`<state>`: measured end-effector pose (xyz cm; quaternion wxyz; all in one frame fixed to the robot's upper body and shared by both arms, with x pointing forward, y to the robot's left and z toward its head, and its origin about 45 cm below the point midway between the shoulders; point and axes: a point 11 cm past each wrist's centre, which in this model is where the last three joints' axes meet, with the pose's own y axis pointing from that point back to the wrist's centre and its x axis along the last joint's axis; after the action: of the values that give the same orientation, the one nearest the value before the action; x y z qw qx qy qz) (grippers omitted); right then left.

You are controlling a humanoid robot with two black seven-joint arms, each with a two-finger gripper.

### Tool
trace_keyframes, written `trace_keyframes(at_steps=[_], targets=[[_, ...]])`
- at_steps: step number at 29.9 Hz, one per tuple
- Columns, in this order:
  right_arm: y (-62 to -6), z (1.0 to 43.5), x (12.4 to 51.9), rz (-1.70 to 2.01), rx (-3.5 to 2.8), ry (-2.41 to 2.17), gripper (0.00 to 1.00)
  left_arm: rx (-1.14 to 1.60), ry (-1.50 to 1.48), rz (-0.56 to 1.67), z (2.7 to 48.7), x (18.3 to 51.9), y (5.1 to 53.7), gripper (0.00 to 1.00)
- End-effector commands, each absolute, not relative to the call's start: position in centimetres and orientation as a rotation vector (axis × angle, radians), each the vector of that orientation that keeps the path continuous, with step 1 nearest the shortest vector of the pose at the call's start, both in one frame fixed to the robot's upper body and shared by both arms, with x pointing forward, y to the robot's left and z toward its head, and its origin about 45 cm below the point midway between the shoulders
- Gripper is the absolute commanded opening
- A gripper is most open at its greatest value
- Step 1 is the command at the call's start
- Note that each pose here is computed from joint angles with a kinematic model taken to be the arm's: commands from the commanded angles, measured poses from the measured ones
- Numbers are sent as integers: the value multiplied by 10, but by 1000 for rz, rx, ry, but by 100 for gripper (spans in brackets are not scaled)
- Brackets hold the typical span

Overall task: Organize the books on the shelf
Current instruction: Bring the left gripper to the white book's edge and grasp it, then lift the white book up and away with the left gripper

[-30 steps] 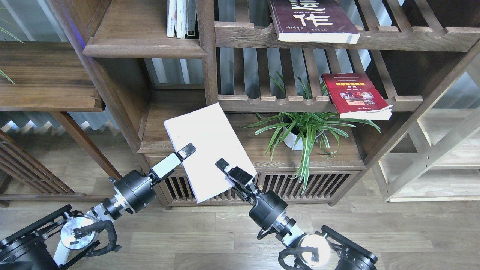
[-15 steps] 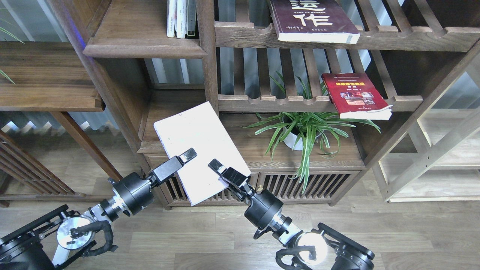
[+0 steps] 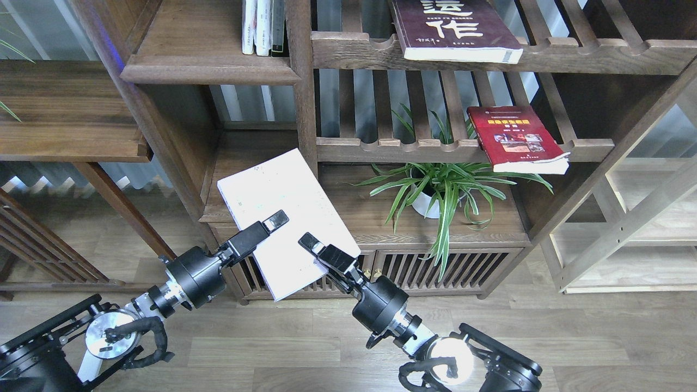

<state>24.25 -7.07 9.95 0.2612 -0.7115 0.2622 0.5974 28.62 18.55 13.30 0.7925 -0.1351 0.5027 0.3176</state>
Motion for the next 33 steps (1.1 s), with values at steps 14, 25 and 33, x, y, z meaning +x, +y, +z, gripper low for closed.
trace_keyframes(at_steps=[14, 25, 33], targets=[[-70, 102, 244, 1613, -1931, 702, 4, -293, 1071, 683, 135, 291, 185, 20], [-70, 101, 244, 1610, -1925, 708, 8, -309, 1079, 676, 136, 292, 180, 3], [-70, 109, 254, 1582, -1943, 695, 68, -304, 1079, 677, 136, 292, 181, 4]])
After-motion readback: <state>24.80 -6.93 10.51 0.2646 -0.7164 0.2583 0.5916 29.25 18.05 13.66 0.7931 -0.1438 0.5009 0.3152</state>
